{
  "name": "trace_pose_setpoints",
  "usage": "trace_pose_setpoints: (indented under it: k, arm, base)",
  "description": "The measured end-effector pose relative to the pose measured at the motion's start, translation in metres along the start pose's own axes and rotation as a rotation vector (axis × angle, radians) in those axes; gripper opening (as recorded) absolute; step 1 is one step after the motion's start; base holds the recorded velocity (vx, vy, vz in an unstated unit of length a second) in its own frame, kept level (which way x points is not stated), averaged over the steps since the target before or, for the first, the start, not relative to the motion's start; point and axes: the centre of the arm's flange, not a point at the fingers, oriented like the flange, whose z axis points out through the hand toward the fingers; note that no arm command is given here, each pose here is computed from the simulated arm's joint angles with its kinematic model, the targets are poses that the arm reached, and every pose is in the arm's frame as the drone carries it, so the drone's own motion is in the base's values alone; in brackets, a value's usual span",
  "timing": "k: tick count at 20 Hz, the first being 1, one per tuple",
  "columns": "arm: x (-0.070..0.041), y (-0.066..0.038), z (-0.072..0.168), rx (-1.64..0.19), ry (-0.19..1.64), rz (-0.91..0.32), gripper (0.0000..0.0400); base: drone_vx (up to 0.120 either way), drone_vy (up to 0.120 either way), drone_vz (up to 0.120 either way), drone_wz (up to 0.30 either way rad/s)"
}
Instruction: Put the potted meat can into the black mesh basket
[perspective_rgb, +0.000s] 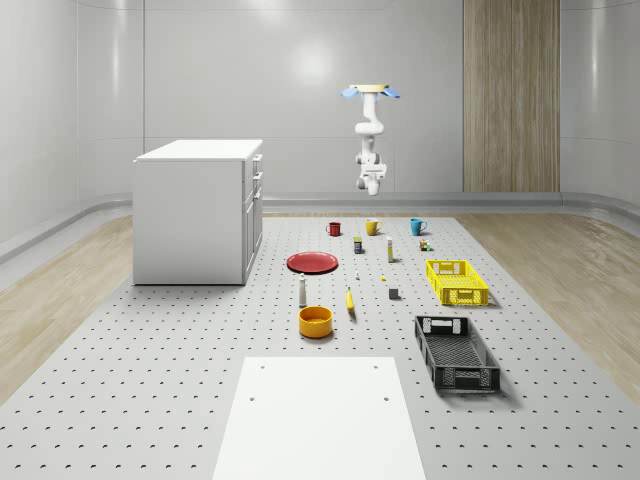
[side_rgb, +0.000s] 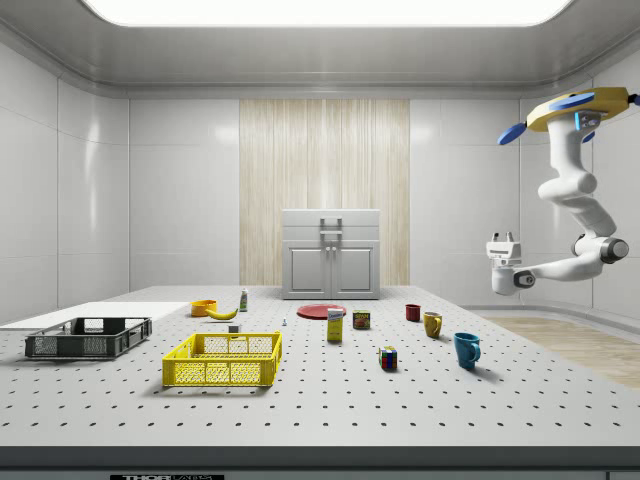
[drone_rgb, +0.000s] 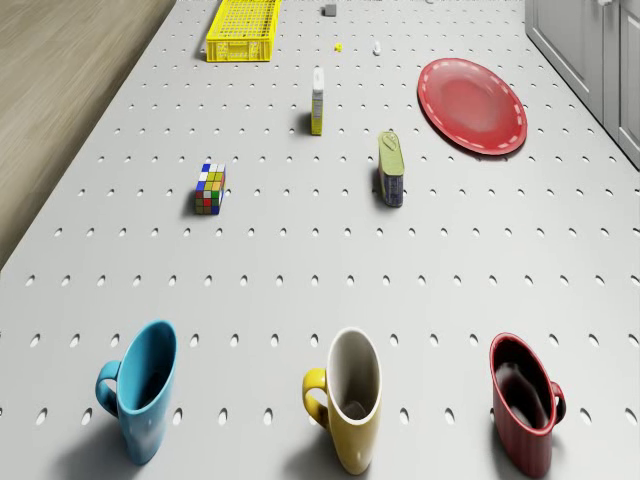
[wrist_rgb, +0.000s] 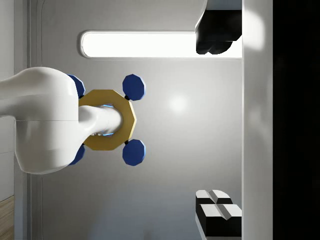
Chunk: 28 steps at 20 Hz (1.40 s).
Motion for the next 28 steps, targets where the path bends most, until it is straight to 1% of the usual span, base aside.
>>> trace_pose_setpoints:
  k: [4, 9, 28]
  arm:
    - [0.001, -0.001, -0.015, 0.002, 0.002, 0.000, 0.0400]
    - [0.001, -0.001, -0.023, 0.005, 0.005, 0.000, 0.0400]
    - [0.000, -0.001, -0.027, 0.014, 0.017, 0.000, 0.0400]
  base:
    - [0.120, -0.120, 0.000, 0.000]
    - [0.120, -0.120, 0.000, 0.000]
    - [0.120, -0.120, 0.000, 0.000]
